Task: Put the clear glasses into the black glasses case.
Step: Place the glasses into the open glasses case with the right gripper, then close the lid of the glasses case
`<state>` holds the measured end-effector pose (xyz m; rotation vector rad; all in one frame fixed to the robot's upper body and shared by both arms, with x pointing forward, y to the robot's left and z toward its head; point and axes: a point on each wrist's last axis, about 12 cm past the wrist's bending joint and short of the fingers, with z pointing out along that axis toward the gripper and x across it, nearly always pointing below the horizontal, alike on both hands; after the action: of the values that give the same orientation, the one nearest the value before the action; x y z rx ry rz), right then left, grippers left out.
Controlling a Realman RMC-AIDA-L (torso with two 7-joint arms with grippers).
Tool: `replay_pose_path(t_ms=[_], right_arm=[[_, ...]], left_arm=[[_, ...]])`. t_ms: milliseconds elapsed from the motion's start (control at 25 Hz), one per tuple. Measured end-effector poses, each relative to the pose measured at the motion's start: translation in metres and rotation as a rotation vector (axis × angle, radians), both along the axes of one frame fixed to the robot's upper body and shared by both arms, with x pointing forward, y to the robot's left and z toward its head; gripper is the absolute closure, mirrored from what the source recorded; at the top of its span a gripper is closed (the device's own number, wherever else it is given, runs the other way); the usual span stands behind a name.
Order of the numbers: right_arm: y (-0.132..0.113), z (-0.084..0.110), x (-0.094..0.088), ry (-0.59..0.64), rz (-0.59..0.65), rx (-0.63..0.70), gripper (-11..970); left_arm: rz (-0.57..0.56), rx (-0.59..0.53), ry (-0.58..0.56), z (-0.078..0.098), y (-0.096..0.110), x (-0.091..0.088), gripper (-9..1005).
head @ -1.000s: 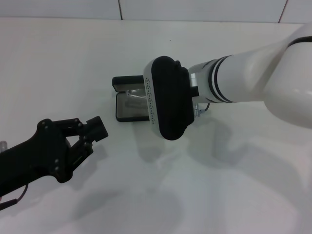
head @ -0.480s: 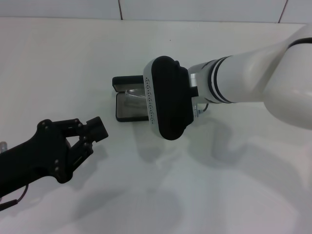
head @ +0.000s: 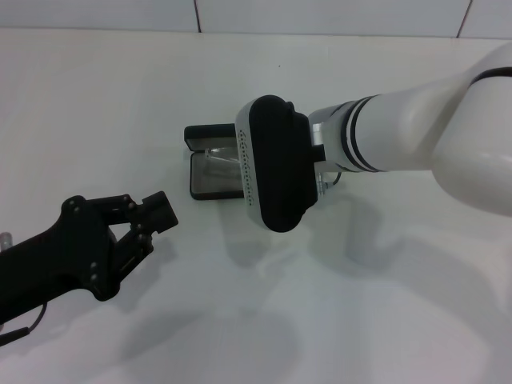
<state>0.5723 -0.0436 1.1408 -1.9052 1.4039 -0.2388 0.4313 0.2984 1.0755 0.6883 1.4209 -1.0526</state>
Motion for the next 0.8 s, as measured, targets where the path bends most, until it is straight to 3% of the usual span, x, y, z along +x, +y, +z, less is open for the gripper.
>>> replay_pose_path(t_ms=[800], right_arm=[[0.0018,-0.0007,-0.0011,-0.009,0.006,0.027,849]], left_arm=[[0.001,0.000,0.000,-0.0001,-0.0008,0.0009,759]])
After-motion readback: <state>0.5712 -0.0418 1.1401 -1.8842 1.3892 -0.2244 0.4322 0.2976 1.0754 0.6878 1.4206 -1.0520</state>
